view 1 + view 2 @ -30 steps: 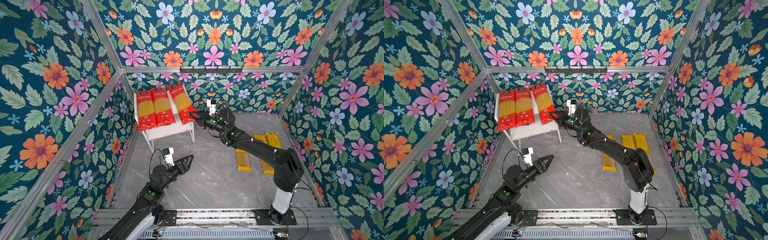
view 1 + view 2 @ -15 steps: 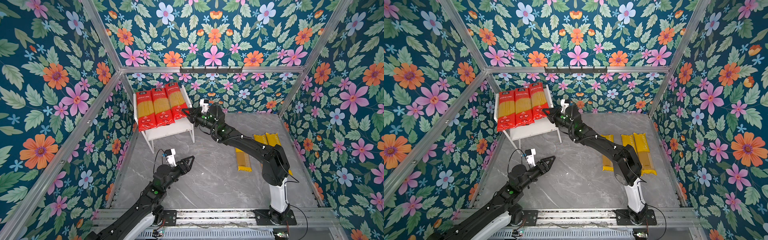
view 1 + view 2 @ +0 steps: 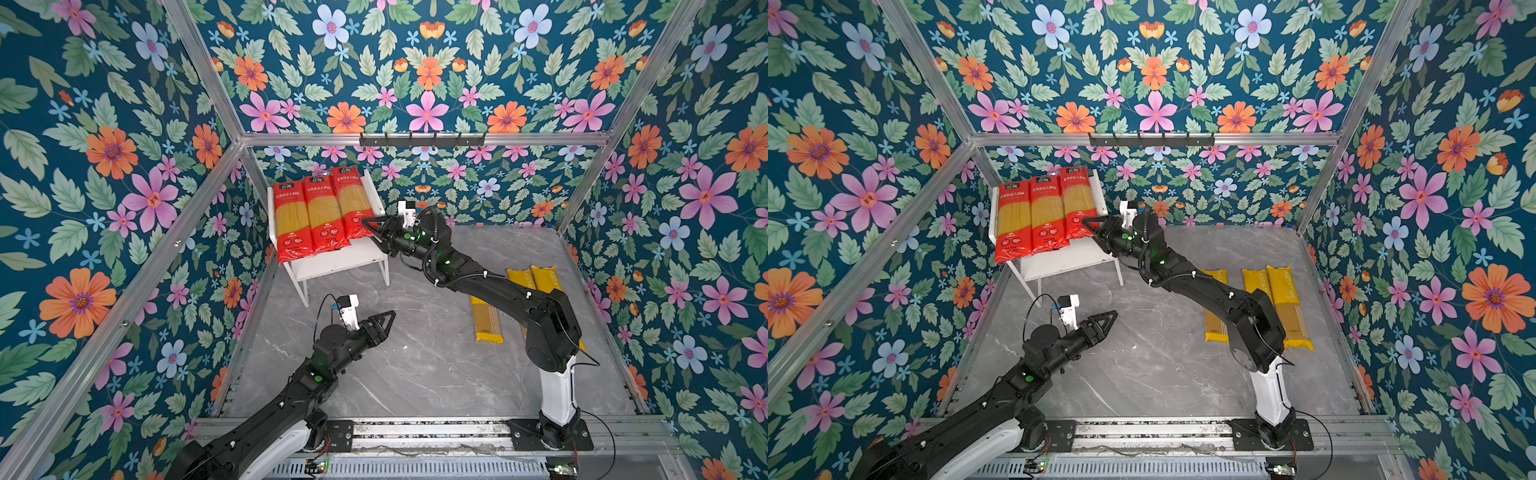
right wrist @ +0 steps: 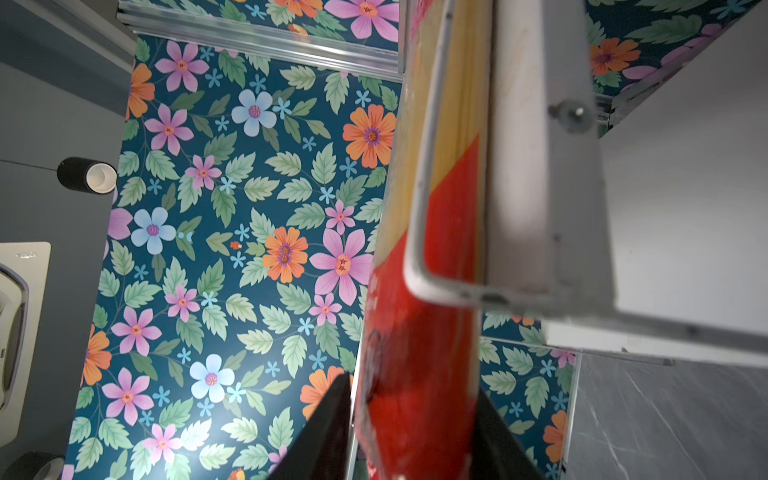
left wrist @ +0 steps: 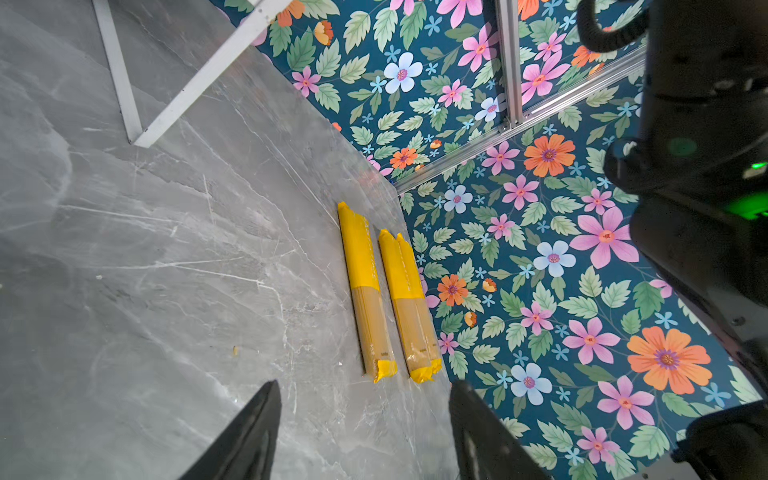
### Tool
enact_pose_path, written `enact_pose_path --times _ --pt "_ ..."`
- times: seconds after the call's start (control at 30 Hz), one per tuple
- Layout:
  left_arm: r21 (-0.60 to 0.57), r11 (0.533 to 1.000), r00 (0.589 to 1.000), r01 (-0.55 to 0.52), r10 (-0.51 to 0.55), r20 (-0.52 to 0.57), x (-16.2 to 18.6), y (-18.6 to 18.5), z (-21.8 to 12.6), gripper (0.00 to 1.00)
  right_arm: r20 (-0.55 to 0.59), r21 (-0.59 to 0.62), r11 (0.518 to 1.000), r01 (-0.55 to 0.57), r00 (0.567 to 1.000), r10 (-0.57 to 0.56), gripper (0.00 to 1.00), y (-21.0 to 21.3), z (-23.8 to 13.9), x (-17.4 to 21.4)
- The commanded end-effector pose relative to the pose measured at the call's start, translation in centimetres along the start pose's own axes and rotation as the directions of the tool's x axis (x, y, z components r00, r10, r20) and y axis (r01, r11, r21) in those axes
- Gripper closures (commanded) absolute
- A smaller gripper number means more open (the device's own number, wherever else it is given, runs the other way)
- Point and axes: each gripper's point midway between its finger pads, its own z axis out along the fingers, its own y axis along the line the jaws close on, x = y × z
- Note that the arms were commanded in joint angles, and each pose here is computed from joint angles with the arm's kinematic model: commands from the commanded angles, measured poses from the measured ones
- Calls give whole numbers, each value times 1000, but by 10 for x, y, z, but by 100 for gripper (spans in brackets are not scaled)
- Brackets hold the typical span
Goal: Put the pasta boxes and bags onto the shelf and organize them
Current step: 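Withdraw the right gripper and move it to the yellow PASTATIME packs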
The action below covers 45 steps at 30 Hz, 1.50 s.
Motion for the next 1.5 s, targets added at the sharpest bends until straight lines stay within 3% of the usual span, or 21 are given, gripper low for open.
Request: enact_pose_path --times 0.0,0.23,0.33,0.53,0.7,0.8,0.9,1.07,1.23,1.47 --pt "45 997 997 -66 64 41 -7 -19 4 33 -24 -36 998 55 998 -56 52 14 -17 5" --pt "-56 956 957 -290 290 1 24 -24 24 32 -42 98 988 118 993 -115 50 -21 -96 11" --pt "-76 940 943 -333 330 -52 44 -22 39 32 -81 310 939 146 989 -127 49 -77 -145 14" --pt "-139 945 950 -295 275 -144 79 -3 74 33 -68 671 727 148 988 -139 49 -182 -268 0" --pt "-133 963 960 -236 209 -188 102 -1 99 34 -172 879 403 254 958 -228 48 -231 -351 -6" --pt "-133 965 957 -224 192 -217 111 -2 108 34 -215 909 317 272 955 -202 47 -253 -367 0" --pt "-134 968 958 -213 180 -223 113 -2 111 34 -222 918 299 259 963 -152 47 -274 -369 6" --pt "-136 972 966 -192 163 -199 109 -1 105 34 -203 917 333 219 976 -83 48 -297 -360 19" --pt "-150 970 970 -193 165 -179 104 3 98 34 -249 917 324 234 968 6 49 -313 -353 55" --pt "-150 968 972 -199 175 -158 99 2 91 34 -277 888 412 205 953 122 50 -304 -352 105"
